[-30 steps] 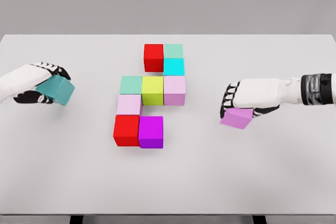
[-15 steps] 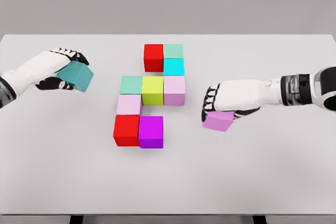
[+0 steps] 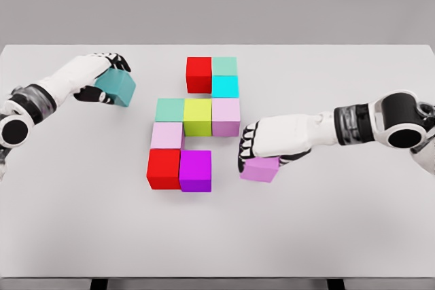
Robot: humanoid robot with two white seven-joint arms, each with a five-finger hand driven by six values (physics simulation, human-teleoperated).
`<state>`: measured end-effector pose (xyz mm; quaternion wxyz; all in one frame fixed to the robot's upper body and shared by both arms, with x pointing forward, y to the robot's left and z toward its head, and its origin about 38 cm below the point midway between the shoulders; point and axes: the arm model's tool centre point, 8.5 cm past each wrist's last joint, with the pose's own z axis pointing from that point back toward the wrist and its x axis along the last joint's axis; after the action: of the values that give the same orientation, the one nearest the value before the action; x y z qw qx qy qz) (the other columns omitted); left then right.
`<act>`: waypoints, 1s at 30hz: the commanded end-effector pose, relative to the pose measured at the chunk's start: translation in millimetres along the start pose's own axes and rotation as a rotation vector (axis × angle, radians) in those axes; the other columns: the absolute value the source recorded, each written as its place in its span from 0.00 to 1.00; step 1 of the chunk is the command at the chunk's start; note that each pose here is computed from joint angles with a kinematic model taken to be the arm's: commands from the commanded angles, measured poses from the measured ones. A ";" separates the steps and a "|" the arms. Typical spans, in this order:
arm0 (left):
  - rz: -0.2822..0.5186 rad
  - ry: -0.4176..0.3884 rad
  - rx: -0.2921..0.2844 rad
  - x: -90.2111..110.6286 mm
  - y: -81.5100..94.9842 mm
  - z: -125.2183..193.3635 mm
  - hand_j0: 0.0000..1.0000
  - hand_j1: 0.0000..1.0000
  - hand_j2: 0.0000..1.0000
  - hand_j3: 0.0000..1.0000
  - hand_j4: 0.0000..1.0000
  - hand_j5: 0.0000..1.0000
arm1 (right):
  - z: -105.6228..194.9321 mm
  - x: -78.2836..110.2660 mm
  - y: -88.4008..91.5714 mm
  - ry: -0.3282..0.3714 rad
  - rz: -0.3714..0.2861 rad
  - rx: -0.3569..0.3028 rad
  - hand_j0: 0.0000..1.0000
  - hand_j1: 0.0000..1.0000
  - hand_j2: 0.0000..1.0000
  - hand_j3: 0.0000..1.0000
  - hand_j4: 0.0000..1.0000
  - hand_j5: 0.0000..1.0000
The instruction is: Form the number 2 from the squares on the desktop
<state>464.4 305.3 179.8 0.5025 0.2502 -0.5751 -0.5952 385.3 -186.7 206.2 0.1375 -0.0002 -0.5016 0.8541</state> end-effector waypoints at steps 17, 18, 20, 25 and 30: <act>0.048 0.017 0.041 18.5 -7.9 -52.6 0.35 0.35 0.35 0.35 0.35 0.35 | -19.3 7.3 3.4 -0.045 -0.011 0.005 0.66 0.66 0.66 0.66 0.66 0.66; 0.049 0.017 0.042 18.7 -7.6 -53.2 0.35 0.35 0.35 0.35 0.35 0.35 | -19.3 7.3 3.4 -0.045 -0.011 0.005 0.73 0.73 0.73 0.73 0.73 0.73; 0.054 0.013 0.042 21.0 -8.4 -55.1 0.35 0.35 0.35 0.35 0.35 0.35 | -19.2 6.8 3.7 -0.043 -0.011 0.006 0.89 0.89 0.89 0.89 0.89 0.89; 0.060 0.026 0.044 17.8 -6.4 -59.4 0.35 0.35 0.35 0.35 0.35 0.35 | -18.9 6.3 4.8 -0.041 -0.010 0.010 1.00 1.00 1.00 1.00 1.00 1.00; 0.055 0.037 0.041 21.1 -7.0 -71.1 0.35 0.35 0.35 0.35 0.35 0.35 | -13.2 2.9 5.2 -0.024 -0.010 0.014 1.00 1.00 1.00 1.00 1.00 1.00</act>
<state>515.8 257.3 168.4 0.5213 0.2563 -0.5869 -0.5641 382.3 -174.8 194.6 0.1318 0.0147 -0.4964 0.8579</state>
